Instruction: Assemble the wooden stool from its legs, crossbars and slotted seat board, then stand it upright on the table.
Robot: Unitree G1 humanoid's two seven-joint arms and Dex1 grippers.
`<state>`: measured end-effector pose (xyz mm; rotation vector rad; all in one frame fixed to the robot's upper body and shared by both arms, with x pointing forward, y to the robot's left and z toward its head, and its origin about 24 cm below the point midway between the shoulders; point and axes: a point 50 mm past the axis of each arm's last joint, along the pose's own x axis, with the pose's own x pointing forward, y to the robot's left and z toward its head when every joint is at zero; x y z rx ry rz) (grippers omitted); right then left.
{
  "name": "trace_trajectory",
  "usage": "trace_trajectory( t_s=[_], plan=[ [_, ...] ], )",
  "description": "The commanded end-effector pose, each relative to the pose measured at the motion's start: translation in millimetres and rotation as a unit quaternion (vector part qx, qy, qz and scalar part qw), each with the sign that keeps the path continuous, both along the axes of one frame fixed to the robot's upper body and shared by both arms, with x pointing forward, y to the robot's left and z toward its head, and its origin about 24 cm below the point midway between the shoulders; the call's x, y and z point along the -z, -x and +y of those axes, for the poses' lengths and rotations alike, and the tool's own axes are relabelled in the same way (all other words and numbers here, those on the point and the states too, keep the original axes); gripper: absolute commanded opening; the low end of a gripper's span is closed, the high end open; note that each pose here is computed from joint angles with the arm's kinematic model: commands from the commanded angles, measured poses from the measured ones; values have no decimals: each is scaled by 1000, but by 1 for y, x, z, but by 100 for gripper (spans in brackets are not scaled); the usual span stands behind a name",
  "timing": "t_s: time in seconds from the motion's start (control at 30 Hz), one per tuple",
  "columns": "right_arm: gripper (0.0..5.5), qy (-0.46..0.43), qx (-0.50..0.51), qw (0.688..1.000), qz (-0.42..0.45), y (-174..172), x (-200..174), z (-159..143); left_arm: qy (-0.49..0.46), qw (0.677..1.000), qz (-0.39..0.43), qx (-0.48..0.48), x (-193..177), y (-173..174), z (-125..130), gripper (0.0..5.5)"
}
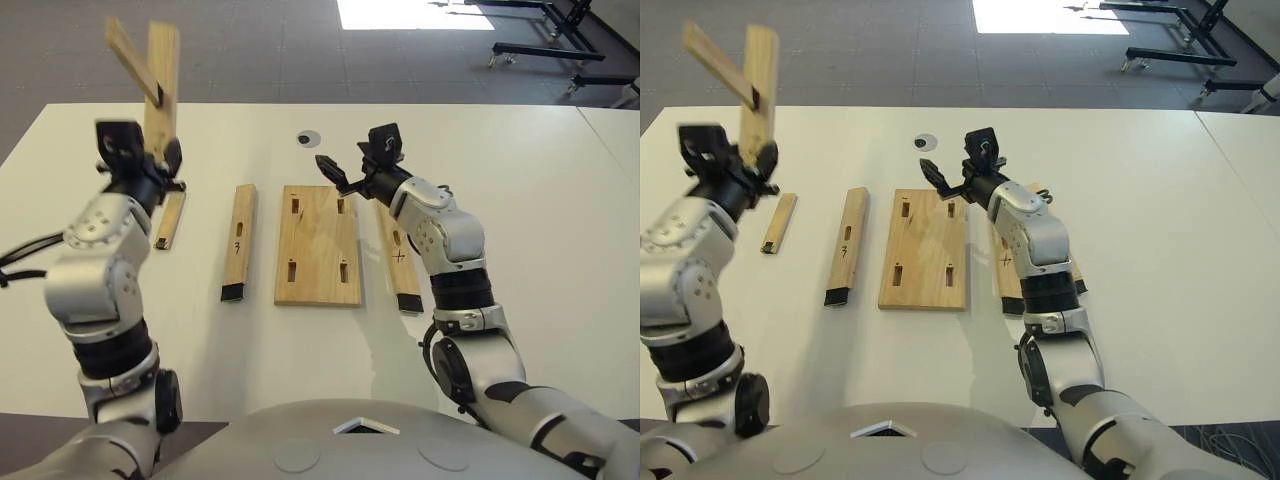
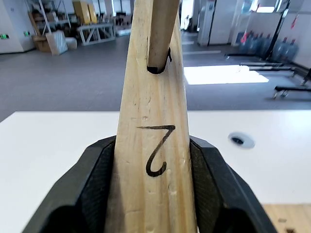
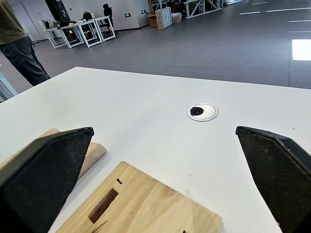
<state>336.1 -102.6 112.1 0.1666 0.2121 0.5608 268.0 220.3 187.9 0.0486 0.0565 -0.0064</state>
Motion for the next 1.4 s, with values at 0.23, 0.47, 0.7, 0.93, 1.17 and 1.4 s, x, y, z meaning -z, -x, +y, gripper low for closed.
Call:
trace_trajectory(
  t_s=[0.23,0.47,0.7,0.93,1.17,1.4],
  plan=[
    [540,-300,-158,940,36,-30,-113,-30,196,932,-106,285,-38,9,-38,205],
    [540,-390,-312,866,21,-20,-120,-50,303,871,-50,383,-13,10,-41,205],
    [540,-423,-387,819,19,-16,-124,-21,365,818,-10,444,-1,15,-60,205],
    [540,-437,-404,803,30,-12,-120,-6,409,769,28,491,9,25,-80,205],
    [540,-442,-429,787,34,-5,-125,2,415,760,60,496,15,29,-85,205],
    [540,-442,-436,783,38,0,-126,8,410,763,66,495,17,31,-86,205]
  ],
)
